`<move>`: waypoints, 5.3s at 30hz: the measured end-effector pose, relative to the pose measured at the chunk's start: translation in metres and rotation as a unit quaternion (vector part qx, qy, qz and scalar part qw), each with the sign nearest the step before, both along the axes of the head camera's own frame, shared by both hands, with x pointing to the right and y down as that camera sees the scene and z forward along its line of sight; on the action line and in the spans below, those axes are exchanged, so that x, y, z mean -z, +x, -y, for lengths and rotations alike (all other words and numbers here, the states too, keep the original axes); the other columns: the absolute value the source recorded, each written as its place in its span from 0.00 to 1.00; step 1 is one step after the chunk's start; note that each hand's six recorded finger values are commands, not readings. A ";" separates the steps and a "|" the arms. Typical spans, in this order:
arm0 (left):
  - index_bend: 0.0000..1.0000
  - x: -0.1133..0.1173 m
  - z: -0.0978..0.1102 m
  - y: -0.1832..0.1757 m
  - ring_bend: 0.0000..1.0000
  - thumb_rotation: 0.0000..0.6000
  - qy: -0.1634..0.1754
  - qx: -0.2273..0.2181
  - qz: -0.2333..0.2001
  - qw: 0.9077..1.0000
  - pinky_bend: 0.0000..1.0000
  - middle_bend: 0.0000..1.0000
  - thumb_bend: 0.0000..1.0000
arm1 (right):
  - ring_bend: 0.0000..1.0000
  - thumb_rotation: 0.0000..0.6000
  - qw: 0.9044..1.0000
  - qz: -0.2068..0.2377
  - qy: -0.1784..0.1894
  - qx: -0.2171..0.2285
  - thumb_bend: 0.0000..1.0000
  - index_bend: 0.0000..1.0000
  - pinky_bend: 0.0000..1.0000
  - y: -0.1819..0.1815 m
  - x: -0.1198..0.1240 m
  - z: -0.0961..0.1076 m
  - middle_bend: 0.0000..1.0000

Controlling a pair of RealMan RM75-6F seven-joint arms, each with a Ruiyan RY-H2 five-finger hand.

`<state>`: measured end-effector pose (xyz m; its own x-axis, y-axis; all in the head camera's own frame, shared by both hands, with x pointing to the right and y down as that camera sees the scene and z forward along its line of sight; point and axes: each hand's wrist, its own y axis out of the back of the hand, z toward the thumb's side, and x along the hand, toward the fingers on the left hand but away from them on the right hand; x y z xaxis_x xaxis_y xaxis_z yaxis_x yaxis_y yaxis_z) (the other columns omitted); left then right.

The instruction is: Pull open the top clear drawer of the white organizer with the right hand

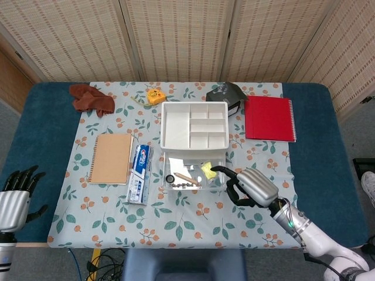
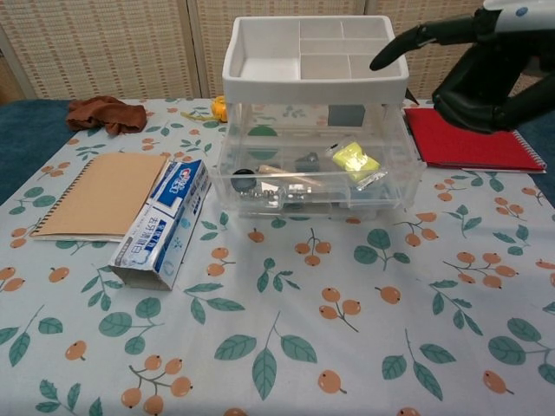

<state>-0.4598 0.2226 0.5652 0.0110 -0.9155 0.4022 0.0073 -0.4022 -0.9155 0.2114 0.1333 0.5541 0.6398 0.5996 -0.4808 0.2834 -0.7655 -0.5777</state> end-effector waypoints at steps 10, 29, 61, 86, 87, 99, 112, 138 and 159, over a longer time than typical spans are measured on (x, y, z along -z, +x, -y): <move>0.19 0.004 -0.001 -0.001 0.13 1.00 0.005 0.002 0.000 1.000 0.11 0.12 0.15 | 0.87 1.00 0.985 -0.056 0.093 0.132 0.41 0.28 0.99 -0.044 0.007 0.039 0.75; 0.19 0.007 -0.004 -0.008 0.13 1.00 0.008 0.014 0.006 1.000 0.11 0.12 0.15 | 0.95 1.00 0.895 -0.140 0.251 0.343 0.19 0.34 1.00 -0.140 -0.033 0.066 0.84; 0.19 0.009 -0.002 -0.004 0.13 1.00 0.010 0.020 0.008 1.000 0.11 0.12 0.15 | 0.95 1.00 0.800 -0.144 0.337 0.476 0.27 0.38 1.00 -0.138 -0.068 0.051 0.84; 0.20 0.009 -0.003 -0.009 0.13 1.00 0.011 0.026 0.012 1.000 0.11 0.12 0.15 | 0.95 1.00 0.777 -0.138 0.347 0.507 0.27 0.41 1.00 -0.148 -0.080 0.046 0.83; 0.20 0.010 -0.003 -0.009 0.13 1.00 0.012 0.026 0.012 1.000 0.11 0.12 0.15 | 0.95 1.00 0.777 -0.137 0.347 0.507 0.27 0.41 1.00 -0.148 -0.081 0.045 0.83; 0.19 0.009 -0.003 -0.009 0.13 1.00 0.011 0.025 0.012 1.000 0.11 0.12 0.15 | 0.95 1.00 0.776 -0.136 0.349 0.508 0.34 0.50 1.00 -0.147 -0.084 0.046 0.83; 0.19 0.008 -0.002 -0.007 0.13 1.00 0.010 0.023 0.010 1.000 0.11 0.12 0.15 | 0.95 1.00 0.777 -0.143 0.352 0.502 0.38 0.61 1.00 -0.140 -0.086 0.048 0.83; 0.19 0.008 -0.001 -0.005 0.13 1.00 0.013 0.017 0.006 1.000 0.11 0.12 0.15 | 0.95 1.00 0.794 -0.129 0.400 0.438 0.44 0.68 1.00 -0.140 -0.059 0.068 0.84; 0.19 0.004 0.010 0.013 0.13 1.00 0.016 -0.012 -0.014 1.000 0.11 0.12 0.15 | 0.95 1.00 0.866 -0.106 0.417 0.254 0.45 0.68 1.00 -0.036 0.013 0.057 0.84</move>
<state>-0.4469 0.2130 0.5615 0.0441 -0.9271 0.3723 -0.0096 -0.3730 -0.9278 0.1750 0.0765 0.5413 0.8729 0.4625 -0.1553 -0.1484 -0.0514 -0.9876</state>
